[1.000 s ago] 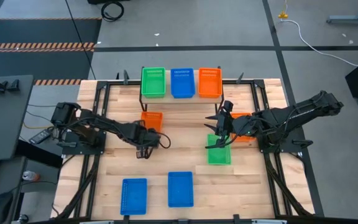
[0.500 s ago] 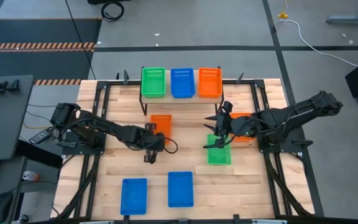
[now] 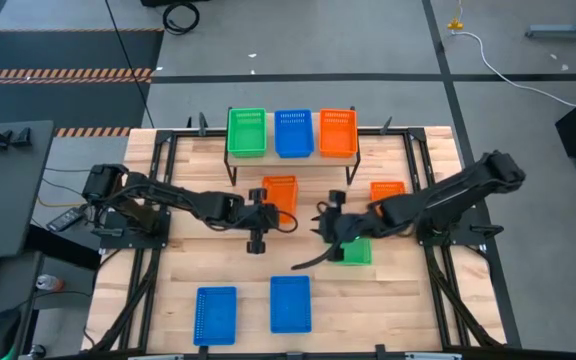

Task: Stack baskets on shelf by color
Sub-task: Stack the left orange bin on the orange bin on the shelf

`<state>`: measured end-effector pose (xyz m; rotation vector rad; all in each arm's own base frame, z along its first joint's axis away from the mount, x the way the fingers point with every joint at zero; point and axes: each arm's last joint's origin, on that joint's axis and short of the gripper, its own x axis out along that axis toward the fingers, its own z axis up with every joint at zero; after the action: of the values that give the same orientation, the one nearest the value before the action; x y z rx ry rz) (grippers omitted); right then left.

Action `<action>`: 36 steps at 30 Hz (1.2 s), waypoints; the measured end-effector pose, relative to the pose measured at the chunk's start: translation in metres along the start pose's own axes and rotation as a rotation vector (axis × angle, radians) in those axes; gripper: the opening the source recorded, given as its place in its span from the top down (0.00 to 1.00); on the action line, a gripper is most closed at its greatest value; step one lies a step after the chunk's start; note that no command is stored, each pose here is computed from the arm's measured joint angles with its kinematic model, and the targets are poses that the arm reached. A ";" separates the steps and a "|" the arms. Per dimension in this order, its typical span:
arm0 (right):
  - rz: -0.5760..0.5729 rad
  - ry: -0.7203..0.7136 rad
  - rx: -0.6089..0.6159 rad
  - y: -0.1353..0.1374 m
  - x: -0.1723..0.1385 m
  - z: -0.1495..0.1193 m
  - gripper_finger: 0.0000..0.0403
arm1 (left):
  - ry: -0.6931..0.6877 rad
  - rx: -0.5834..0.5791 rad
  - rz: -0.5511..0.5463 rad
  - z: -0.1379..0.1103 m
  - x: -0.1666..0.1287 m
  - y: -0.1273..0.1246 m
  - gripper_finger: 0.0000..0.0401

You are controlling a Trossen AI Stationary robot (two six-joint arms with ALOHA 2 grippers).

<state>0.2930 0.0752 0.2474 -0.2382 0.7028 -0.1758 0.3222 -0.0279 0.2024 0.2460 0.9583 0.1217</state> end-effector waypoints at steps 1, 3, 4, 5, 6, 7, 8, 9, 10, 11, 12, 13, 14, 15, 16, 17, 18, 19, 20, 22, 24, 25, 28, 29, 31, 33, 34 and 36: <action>-0.013 0.001 -0.016 0.002 0.004 0.004 0.68 | 0.005 -0.001 0.001 -0.001 0.000 0.001 0.99; -0.024 -0.004 -0.025 0.006 0.011 0.012 0.68 | 0.013 0.000 0.001 -0.001 0.000 0.001 0.99; -0.025 -0.017 -0.018 0.007 0.015 0.018 0.68 | 0.014 0.000 0.001 -0.001 0.000 0.001 0.99; -0.023 -0.022 -0.015 0.009 0.018 0.023 0.68 | 0.014 0.000 0.001 -0.001 0.000 0.001 0.99; -0.023 -0.022 -0.017 0.011 0.021 0.028 0.68 | 0.015 -0.003 0.001 -0.001 0.000 0.001 0.99; -0.022 -0.026 -0.023 0.012 0.024 0.033 0.68 | 0.014 -0.005 0.001 -0.001 0.000 0.001 0.99; -0.020 -0.030 -0.032 0.015 0.028 0.038 0.68 | 0.013 -0.006 0.000 -0.001 0.000 0.001 0.99; -0.019 -0.031 -0.042 0.016 0.031 0.042 0.68 | 0.010 -0.006 0.000 -0.001 0.000 0.001 0.99; -0.018 -0.023 -0.057 0.019 0.035 0.045 0.68 | 0.004 -0.007 0.000 0.000 0.000 0.000 0.99; -0.017 -0.010 -0.073 0.021 0.040 0.047 0.68 | -0.004 -0.008 0.000 0.000 0.000 0.000 0.99; -0.016 0.005 -0.087 0.024 0.045 0.049 0.68 | -0.010 -0.009 0.000 0.001 0.000 0.000 0.99; -0.015 0.030 -0.102 0.026 0.050 0.049 0.68 | -0.014 -0.007 -0.002 0.001 0.000 -0.001 0.99; -0.018 0.053 -0.113 0.027 0.054 0.050 0.68 | -0.017 -0.004 -0.001 0.002 0.000 -0.002 0.99; -0.020 0.071 -0.121 0.028 0.058 0.050 0.68 | -0.020 -0.001 0.003 0.002 -0.001 -0.002 0.99; -0.027 0.095 -0.132 0.029 0.062 0.051 0.68 | -0.021 0.000 0.010 0.002 -0.001 -0.003 0.99; -0.045 0.120 -0.143 0.029 0.065 0.050 0.68 | -0.023 0.001 0.015 0.002 -0.001 -0.003 0.99; -0.069 0.142 -0.151 0.029 0.069 0.049 0.68 | -0.024 0.003 0.018 0.002 -0.001 -0.004 0.99; -0.093 0.159 -0.156 0.029 0.072 0.049 0.68 | -0.024 0.006 0.018 0.002 -0.001 -0.005 0.99; -0.114 0.174 -0.159 0.028 0.074 0.048 0.68 | -0.025 0.010 0.017 0.002 -0.002 -0.006 0.98; -0.122 0.190 -0.163 0.026 0.075 0.046 0.68 | -0.033 0.013 0.018 0.003 -0.002 -0.009 0.98; -0.119 0.188 -0.159 0.025 0.074 0.047 0.68 | -0.035 0.018 0.014 0.003 -0.003 -0.011 0.98; -0.117 0.189 -0.161 0.025 0.072 0.048 0.68 | -0.033 0.017 0.013 0.003 -0.003 -0.011 0.98; -0.116 0.166 -0.179 0.026 0.066 0.051 0.68 | -0.023 0.004 0.007 0.002 -0.004 -0.013 0.98; -0.126 0.148 -0.180 0.026 0.065 0.053 0.68 | -0.018 0.007 -0.002 0.001 -0.004 -0.013 0.98; -0.134 0.142 -0.186 0.026 0.065 0.054 0.68 | -0.018 0.009 -0.009 0.001 -0.004 -0.016 0.98; -0.134 0.147 -0.194 0.025 0.066 0.053 0.68 | -0.034 0.014 -0.013 0.003 -0.006 -0.019 0.98; -0.132 0.151 -0.192 0.024 0.067 0.053 0.68 | -0.041 0.018 -0.016 0.003 -0.006 -0.022 0.98; -0.109 0.174 -0.192 0.021 0.069 0.051 0.68 | -0.074 0.024 -0.020 0.006 -0.008 -0.026 0.98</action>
<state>0.3803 0.0866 0.2364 -0.4495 0.8818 -0.2357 0.3227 -0.0554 0.2052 0.2614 0.8887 0.0824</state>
